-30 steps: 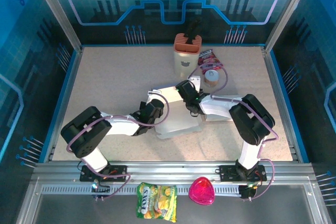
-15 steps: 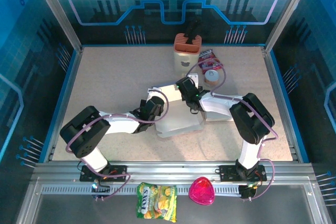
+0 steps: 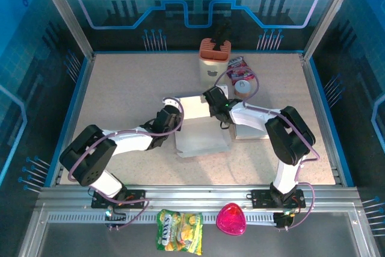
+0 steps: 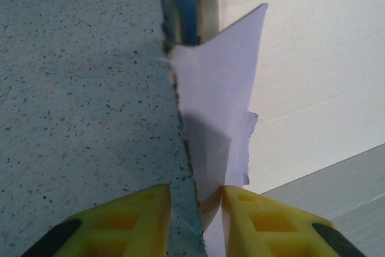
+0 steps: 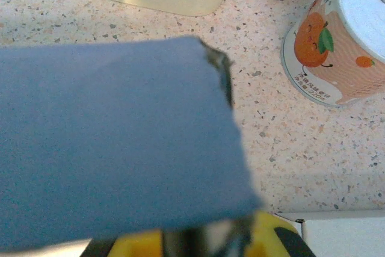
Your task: Fold the paper box
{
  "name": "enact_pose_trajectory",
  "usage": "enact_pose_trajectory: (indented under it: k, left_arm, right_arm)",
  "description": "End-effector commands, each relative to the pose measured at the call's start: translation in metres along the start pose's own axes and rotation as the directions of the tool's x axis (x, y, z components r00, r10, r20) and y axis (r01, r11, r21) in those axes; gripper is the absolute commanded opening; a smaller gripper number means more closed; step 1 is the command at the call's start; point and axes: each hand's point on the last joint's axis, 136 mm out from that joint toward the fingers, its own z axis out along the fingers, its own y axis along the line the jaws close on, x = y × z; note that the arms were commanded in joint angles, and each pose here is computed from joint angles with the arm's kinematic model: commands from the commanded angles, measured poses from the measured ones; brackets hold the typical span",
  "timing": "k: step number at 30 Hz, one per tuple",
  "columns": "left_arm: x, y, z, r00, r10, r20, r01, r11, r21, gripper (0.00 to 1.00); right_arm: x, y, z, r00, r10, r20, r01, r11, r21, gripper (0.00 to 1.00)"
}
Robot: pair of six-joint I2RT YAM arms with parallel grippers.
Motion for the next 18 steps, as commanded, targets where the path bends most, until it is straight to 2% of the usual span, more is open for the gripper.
enact_pose_trajectory:
  k: [1,11,15,18]
  left_arm:
    - [0.003,-0.002,-0.003,0.999,-0.017,-0.031,0.019,0.999,0.041,0.28]
    - [-0.007,-0.005,0.015,0.999,-0.002,-0.035,0.005,0.996,0.090,0.27]
    - [-0.006,-0.006,0.025,0.998,0.000,-0.058,0.006,0.994,0.105,0.19]
    - [-0.006,-0.008,0.028,0.998,0.004,-0.061,0.002,0.994,0.110,0.18]
  right_arm:
    - [0.024,-0.005,0.000,0.990,-0.067,-0.125,0.065,0.998,-0.012,0.00]
    - [0.022,0.004,0.001,0.987,-0.107,-0.120,0.101,0.993,-0.057,0.00]
    - [0.020,0.005,0.002,0.987,-0.114,-0.117,0.107,0.992,-0.059,0.00]
    - [0.019,0.006,0.002,0.986,-0.117,-0.116,0.109,0.992,-0.067,0.00]
